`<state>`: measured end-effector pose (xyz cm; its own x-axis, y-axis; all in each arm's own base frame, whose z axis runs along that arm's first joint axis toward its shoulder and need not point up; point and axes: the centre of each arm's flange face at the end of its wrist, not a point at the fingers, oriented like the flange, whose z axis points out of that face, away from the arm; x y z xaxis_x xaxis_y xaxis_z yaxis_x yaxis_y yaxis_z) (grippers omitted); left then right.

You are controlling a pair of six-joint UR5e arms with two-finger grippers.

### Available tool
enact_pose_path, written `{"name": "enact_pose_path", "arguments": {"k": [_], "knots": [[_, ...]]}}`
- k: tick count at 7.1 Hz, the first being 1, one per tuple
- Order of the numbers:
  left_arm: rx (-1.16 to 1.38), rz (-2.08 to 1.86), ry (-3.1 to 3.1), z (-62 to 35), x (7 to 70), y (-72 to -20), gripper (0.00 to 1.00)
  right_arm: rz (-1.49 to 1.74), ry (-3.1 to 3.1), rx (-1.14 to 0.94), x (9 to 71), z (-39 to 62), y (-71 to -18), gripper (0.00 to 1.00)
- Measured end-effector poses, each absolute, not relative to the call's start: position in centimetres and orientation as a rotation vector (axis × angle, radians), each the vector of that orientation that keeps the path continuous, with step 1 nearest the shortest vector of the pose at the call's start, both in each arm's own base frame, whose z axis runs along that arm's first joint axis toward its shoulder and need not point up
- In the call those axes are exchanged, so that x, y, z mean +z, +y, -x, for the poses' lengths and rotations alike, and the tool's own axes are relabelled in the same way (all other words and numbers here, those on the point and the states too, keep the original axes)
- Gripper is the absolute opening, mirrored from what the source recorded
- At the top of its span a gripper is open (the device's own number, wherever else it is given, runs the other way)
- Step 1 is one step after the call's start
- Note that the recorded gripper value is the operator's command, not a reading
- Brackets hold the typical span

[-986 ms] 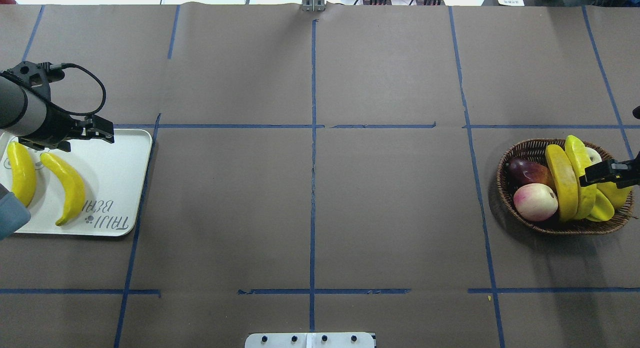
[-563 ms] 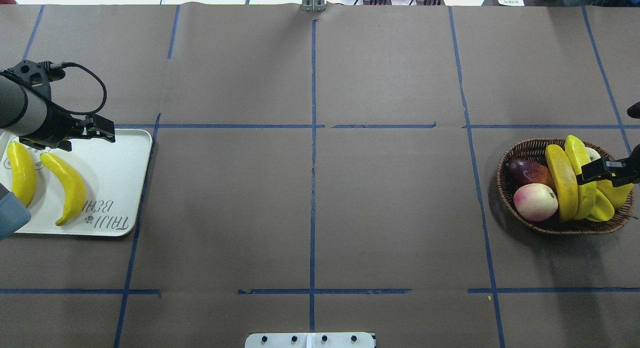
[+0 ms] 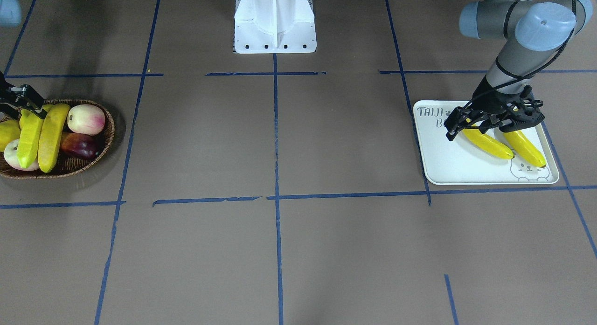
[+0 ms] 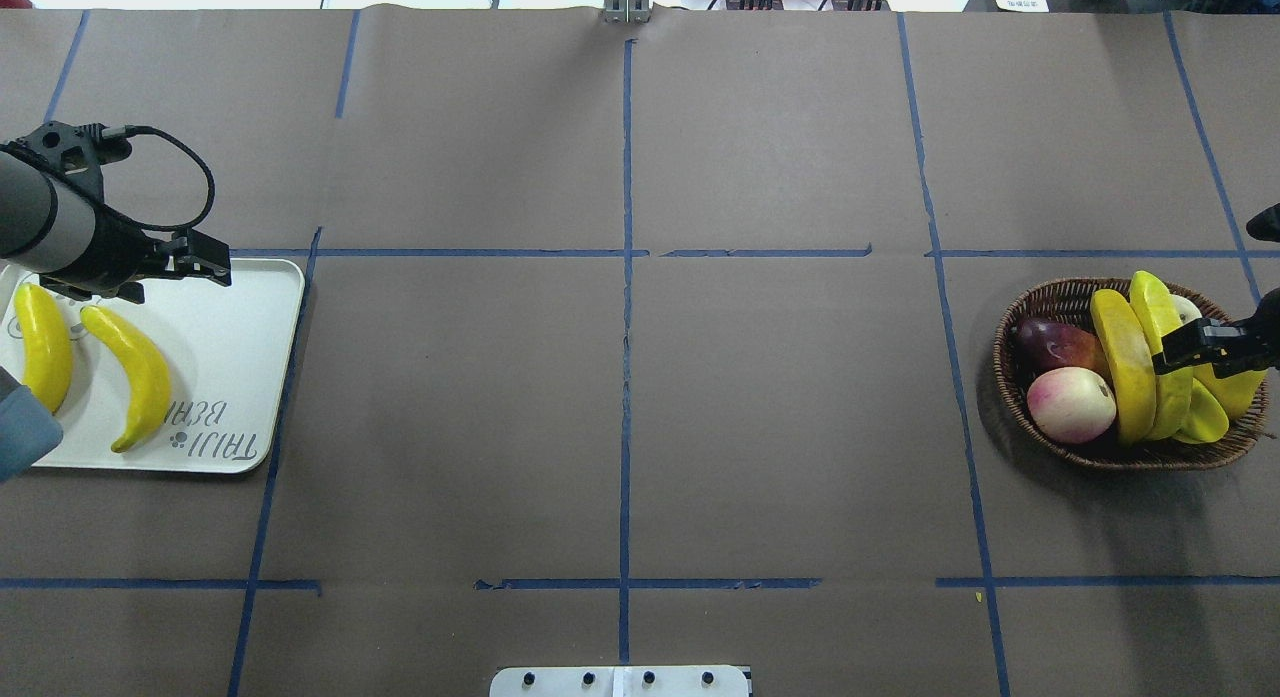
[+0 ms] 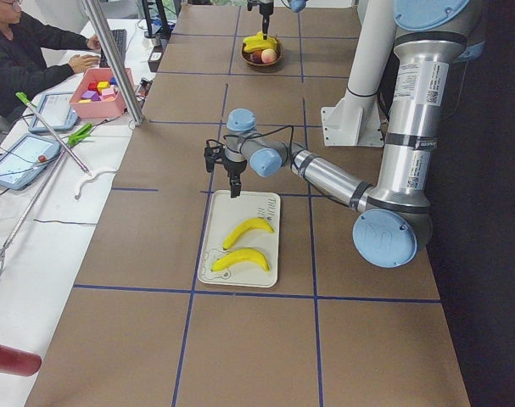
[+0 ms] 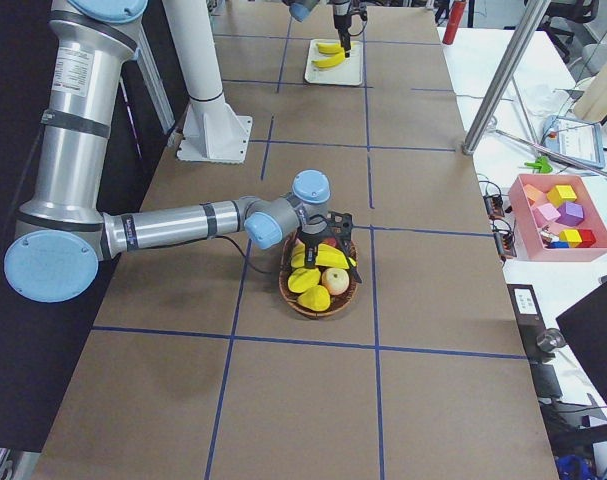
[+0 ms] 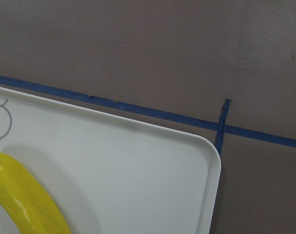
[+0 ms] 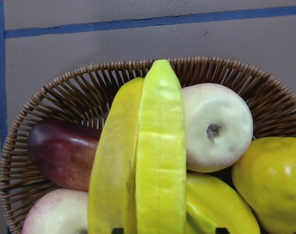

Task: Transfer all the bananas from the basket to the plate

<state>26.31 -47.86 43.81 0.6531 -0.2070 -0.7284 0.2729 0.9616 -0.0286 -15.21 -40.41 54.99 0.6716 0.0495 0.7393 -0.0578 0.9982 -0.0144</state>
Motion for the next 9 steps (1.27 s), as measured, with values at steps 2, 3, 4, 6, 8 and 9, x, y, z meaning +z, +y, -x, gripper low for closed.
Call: {"name": "enact_pose_path", "arguments": {"k": [2, 3, 4, 6, 8, 9], "knots": [[-0.273, -0.086, 0.815, -26.32, 43.83, -47.87, 1.0, -0.003, -0.84, 0.055, 55.0, 15.3, -40.34, 0.63], [-0.273, -0.086, 0.815, -26.32, 43.84, -47.87, 1.0, -0.001, -0.839, 0.054, 55.12, 15.32, -40.33, 0.63], [-0.272, -0.085, 0.814, -26.35, 43.84, -47.86, 1.0, 0.002, -0.836, 0.055, 55.36, 15.33, -40.34, 0.63], [-0.272, -0.086, 0.815, -26.33, 43.82, -47.85, 1.0, 0.006, -0.833, 0.056, 55.71, 15.34, -40.36, 0.53], [-0.272, -0.086, 0.815, -26.32, 43.81, -47.86, 1.0, 0.007, -0.834, 0.057, 55.76, 15.31, -40.37, 0.34], [-0.273, -0.086, 0.815, -26.32, 43.81, -47.86, 1.0, 0.007, -0.834, 0.056, 55.75, 15.31, -40.37, 0.35]]}}
